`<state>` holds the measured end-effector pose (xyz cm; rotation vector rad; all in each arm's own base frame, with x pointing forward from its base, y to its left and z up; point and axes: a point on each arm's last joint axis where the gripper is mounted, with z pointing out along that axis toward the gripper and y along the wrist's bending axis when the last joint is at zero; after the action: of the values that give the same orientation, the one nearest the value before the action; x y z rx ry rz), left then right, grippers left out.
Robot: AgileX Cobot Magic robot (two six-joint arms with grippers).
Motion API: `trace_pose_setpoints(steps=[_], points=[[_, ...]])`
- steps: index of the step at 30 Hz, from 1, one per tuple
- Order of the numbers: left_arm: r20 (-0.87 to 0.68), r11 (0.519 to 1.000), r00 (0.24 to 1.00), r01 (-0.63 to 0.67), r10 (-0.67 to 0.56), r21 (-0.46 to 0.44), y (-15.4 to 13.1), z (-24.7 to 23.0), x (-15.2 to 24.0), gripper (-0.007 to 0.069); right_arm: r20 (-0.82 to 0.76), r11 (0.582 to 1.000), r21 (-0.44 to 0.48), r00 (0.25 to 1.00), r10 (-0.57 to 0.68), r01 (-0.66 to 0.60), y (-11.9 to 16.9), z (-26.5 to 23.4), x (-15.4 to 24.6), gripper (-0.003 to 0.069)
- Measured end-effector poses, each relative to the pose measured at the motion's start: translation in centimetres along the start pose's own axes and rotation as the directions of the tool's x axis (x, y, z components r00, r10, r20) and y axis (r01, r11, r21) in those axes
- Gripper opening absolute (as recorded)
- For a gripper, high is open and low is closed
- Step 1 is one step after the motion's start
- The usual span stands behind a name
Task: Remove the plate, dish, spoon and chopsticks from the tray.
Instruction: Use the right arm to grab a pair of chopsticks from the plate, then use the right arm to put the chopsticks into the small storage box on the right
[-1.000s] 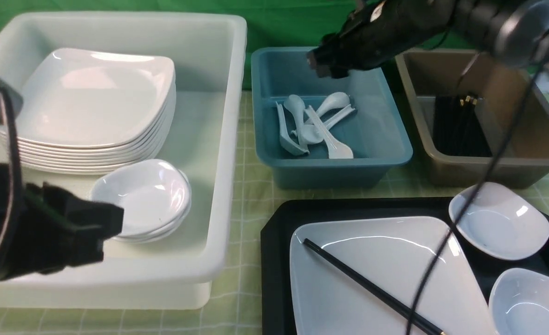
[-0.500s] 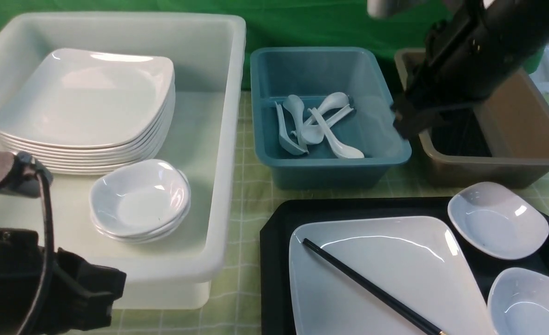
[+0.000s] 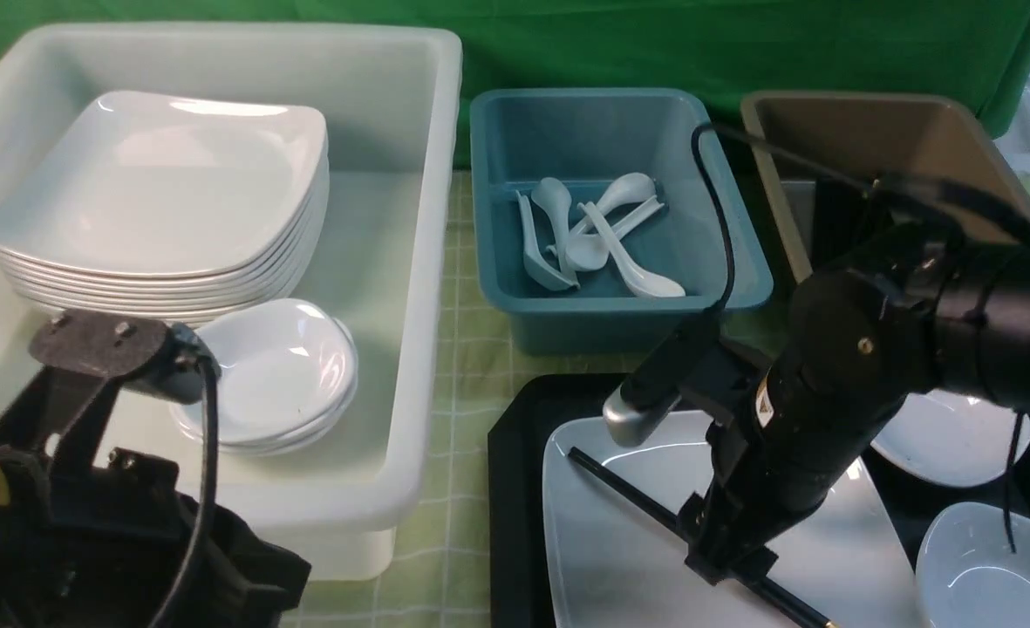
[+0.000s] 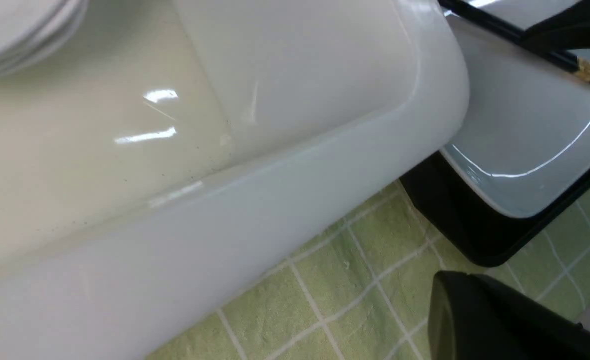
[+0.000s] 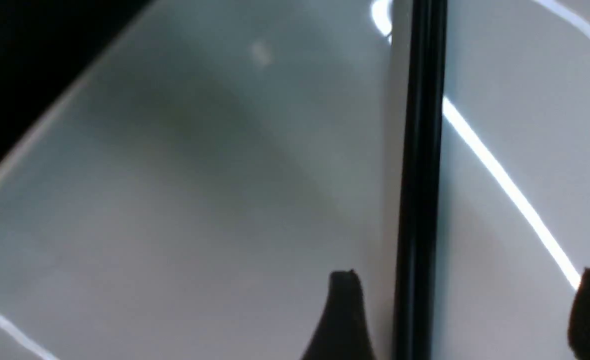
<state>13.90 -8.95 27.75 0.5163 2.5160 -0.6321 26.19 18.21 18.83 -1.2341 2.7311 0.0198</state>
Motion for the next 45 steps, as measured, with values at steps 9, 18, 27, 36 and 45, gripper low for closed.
trace_pose_setpoints(steps=[9, 18, 27, 36, 45], points=[[-0.019, 1.000, 1.000, -0.020, 0.020, 0.009, 0.0, 0.2, 0.1, 0.0001, -0.074, 0.998, -0.014, 0.996, 0.053, -0.055, 0.0, 2.7, -0.3, 0.0289], [0.005, 1.000, 1.000, -0.028, 0.028, 0.010, -0.2, -0.1, -0.4, 0.0001, -0.075, 0.998, -0.007, 0.996, 0.055, -0.056, 0.1, -0.3, 0.6, 0.0142], [0.172, 0.994, 0.979, -0.113, 0.110, 0.011, -1.2, -1.8, -5.4, 0.0001, 0.401, 0.956, 0.086, 0.888, 0.223, -0.279, -5.1, -12.7, 1.6, 0.0142], [0.251, 0.953, 0.935, -0.284, 0.251, 0.105, -3.9, 2.4, -14.1, 0.0001, 0.741, 0.791, 0.147, 0.596, 0.310, -0.594, -18.6, -15.8, 0.0, 0.0142], [0.162, 0.933, 0.938, -0.330, 0.306, 0.144, -8.3, 10.0, -19.7, 0.0002, 0.721, 0.723, 0.123, 0.561, 0.406, -0.680, -27.2, -6.9, -2.8, 0.0142]])
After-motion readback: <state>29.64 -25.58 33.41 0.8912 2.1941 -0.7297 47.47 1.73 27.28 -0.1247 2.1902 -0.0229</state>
